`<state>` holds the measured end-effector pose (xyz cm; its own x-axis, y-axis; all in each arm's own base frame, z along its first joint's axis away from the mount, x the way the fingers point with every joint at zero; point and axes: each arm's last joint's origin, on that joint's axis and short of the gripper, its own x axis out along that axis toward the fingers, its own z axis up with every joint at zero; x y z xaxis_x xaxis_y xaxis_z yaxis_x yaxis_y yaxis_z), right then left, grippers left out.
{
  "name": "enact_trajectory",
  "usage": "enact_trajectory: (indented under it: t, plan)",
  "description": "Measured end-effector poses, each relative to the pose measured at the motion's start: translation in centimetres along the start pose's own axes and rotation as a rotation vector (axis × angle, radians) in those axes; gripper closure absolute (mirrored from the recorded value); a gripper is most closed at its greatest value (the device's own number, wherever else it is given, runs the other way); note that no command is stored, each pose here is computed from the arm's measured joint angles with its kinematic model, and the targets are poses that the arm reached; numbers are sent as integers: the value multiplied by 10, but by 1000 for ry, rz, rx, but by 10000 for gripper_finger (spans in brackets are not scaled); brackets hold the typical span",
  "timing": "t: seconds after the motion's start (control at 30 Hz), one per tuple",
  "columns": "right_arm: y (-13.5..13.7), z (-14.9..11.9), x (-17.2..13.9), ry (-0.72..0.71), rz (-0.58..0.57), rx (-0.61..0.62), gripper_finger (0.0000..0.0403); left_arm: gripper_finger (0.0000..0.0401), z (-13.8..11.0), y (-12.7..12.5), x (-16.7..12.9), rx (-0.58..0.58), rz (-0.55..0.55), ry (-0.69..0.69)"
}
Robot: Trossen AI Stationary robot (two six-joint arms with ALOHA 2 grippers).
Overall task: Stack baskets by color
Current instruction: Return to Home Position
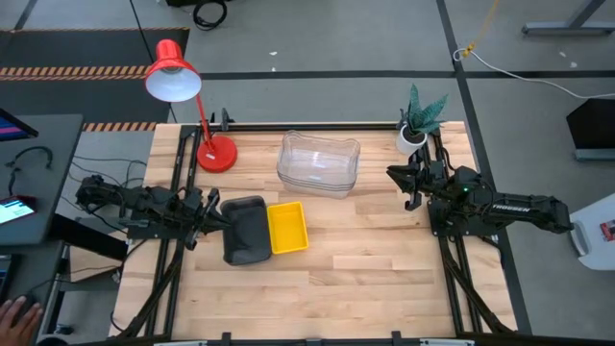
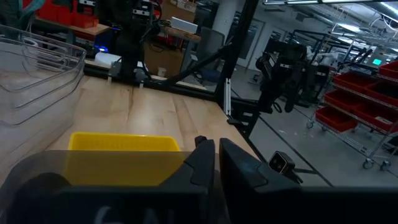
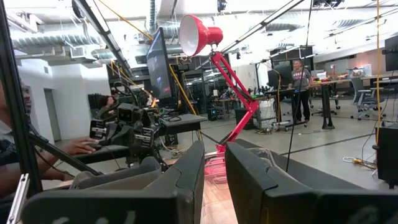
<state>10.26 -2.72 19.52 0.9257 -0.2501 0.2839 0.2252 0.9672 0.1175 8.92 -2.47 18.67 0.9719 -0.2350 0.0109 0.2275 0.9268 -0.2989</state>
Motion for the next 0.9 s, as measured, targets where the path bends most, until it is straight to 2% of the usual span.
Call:
enact_trajectory:
  t: [0.9]
  plan:
    - [0, 0, 0, 0, 0, 0, 332, 374, 0, 0, 0, 1, 0, 0]
